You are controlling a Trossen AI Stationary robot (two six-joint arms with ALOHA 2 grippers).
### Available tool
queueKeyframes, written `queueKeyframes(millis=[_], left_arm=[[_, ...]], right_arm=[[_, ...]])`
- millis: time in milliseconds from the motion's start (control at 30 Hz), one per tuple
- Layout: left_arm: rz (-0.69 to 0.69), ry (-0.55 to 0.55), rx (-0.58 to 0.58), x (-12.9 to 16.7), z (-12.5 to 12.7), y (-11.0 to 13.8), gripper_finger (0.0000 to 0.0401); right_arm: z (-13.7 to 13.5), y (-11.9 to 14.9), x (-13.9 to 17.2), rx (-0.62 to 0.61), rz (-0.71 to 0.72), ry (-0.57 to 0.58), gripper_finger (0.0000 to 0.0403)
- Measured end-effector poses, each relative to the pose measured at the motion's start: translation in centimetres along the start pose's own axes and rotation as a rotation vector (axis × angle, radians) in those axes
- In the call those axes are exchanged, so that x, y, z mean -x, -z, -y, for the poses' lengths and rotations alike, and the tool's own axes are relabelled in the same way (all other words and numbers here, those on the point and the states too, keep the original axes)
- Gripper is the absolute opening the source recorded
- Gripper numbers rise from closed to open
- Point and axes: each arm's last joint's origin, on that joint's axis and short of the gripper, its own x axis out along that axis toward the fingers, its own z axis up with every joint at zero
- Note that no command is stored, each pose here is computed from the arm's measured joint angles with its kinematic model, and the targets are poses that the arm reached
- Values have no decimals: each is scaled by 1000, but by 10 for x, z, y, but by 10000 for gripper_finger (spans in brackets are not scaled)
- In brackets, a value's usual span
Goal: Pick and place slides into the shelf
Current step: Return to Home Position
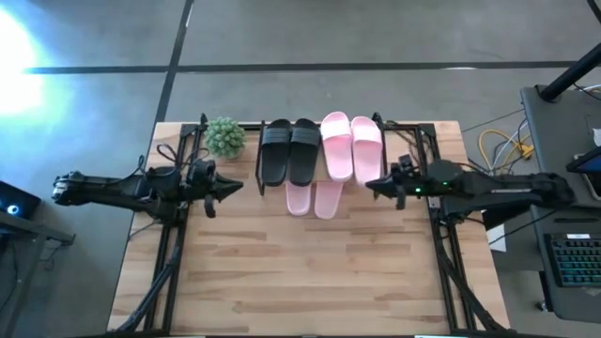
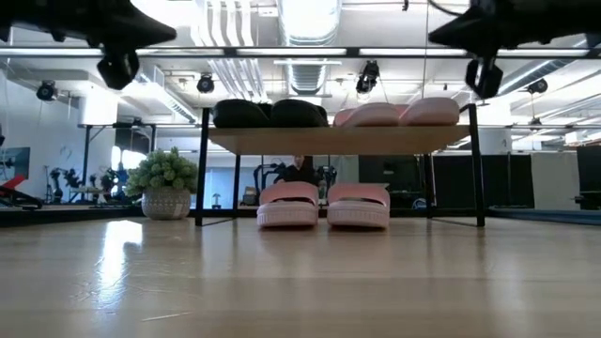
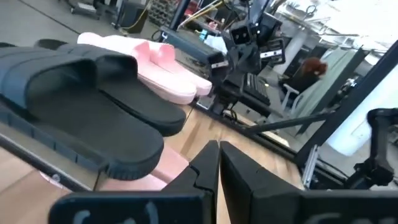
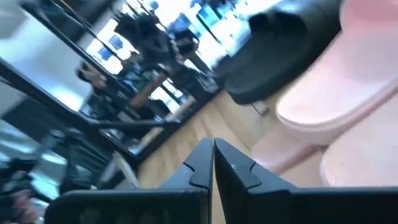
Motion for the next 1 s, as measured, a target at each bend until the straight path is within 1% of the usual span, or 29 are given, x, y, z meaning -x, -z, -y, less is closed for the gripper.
queueKeyframes(millis=[100, 167, 200, 267, 333, 400, 433, 500, 600, 700, 767, 833, 900, 1000], left_arm=[[39, 22, -9, 14, -1, -5, 0], [45, 22, -62, 24, -4, -5, 0], [39, 19, -79, 29, -6, -4, 0], [57, 11, -75, 41, -9, -5, 0], [65, -1, -64, 52, -14, -3, 0], [89, -4, -58, 62, -18, -1, 0], [104, -13, -55, 64, -19, -1, 0], [52, -62, -79, 62, -22, 4, 0], [55, -73, -80, 58, -20, 2, 0], [-5, -144, -86, 52, -27, 15, 0], [31, -163, -30, 50, -28, 16, 0], [47, -239, 0, 50, -34, 24, 0], [87, -296, 16, 50, -38, 27, 0], [106, -416, -11, 47, -45, 37, 0]], right_arm=[[-3, -4, 16, -8, 60, -54, 8], [-6, -7, 26, 2, 100, -89, 8], [-5, -7, 30, 18, 100, -87, 8], [-2, -4, 39, 25, 81, -65, 8], [4, 0, 46, 14, 75, -7, 8], [10, 5, 51, 13, 101, 57, 8], [14, 7, 53, 15, 118, 81, 8], [21, 14, 54, 21, 155, 110, 8], [33, 25, 54, 16, 172, 144, 8], [44, 37, 54, -30, 178, 144, 8], [50, 46, 54, -44, 161, 123, 8], [53, 50, 55, -45, 152, 75, 8], [56, 55, 54, -24, 139, 52, 8], [60, 60, 52, 39, 100, 79, 8]])
